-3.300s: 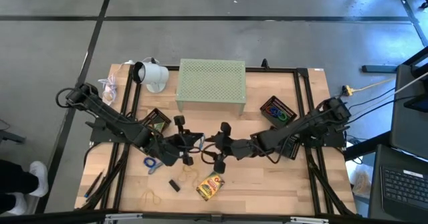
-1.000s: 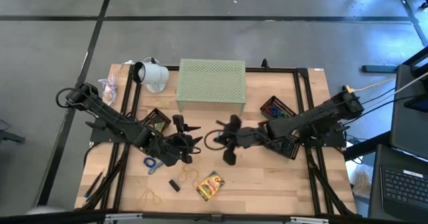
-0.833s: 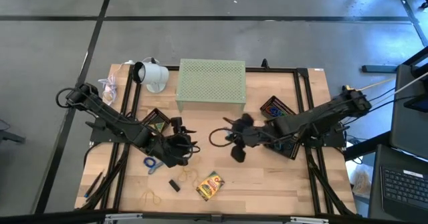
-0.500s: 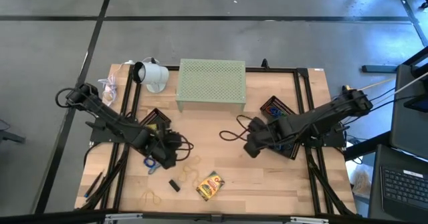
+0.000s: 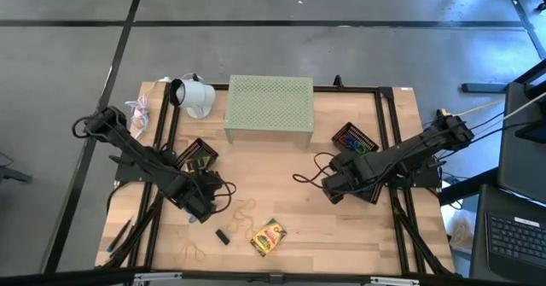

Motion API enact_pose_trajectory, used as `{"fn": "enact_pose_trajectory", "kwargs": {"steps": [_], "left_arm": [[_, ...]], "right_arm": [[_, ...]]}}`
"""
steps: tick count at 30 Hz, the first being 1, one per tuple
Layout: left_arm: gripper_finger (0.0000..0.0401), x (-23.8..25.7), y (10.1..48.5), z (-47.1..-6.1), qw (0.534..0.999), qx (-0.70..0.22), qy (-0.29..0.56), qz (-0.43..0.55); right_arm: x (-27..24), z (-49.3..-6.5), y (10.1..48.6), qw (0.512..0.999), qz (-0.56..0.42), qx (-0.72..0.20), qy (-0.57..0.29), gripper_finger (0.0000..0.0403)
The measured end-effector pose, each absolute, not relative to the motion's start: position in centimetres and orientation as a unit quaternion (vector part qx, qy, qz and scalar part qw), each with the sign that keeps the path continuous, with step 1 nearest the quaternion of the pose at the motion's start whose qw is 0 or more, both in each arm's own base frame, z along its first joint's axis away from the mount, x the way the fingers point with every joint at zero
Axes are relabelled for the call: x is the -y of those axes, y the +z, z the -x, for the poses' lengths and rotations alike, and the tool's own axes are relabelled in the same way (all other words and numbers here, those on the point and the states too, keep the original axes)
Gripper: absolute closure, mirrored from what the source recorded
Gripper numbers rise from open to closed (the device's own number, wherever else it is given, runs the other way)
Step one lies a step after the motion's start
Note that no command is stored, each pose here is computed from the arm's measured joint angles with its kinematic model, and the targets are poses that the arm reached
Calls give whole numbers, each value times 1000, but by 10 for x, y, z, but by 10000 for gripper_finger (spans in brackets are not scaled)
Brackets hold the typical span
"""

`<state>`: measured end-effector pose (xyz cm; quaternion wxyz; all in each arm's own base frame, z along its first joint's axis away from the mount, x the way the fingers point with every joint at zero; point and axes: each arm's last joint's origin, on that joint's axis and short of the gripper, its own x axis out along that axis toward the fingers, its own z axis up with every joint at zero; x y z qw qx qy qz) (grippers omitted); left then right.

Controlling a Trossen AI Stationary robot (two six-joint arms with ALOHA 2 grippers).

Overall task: Pick & Place Office Desk Supplies
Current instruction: Put the blue rubber band into the bottom right black bin

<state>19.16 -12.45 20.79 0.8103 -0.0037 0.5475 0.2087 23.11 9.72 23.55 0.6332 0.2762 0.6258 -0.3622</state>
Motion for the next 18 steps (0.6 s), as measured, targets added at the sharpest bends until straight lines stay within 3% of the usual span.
{"fn": "enact_pose_trajectory", "kwargs": {"steps": [10,18], "left_arm": [[218,119,185,-180,780,-586,216,26],[218,132,183,-176,759,-632,144,68]], "right_arm": [[-97,-227,235,616,-262,-651,-358,316],[-97,-228,235,614,-265,-655,-352,238]]}}
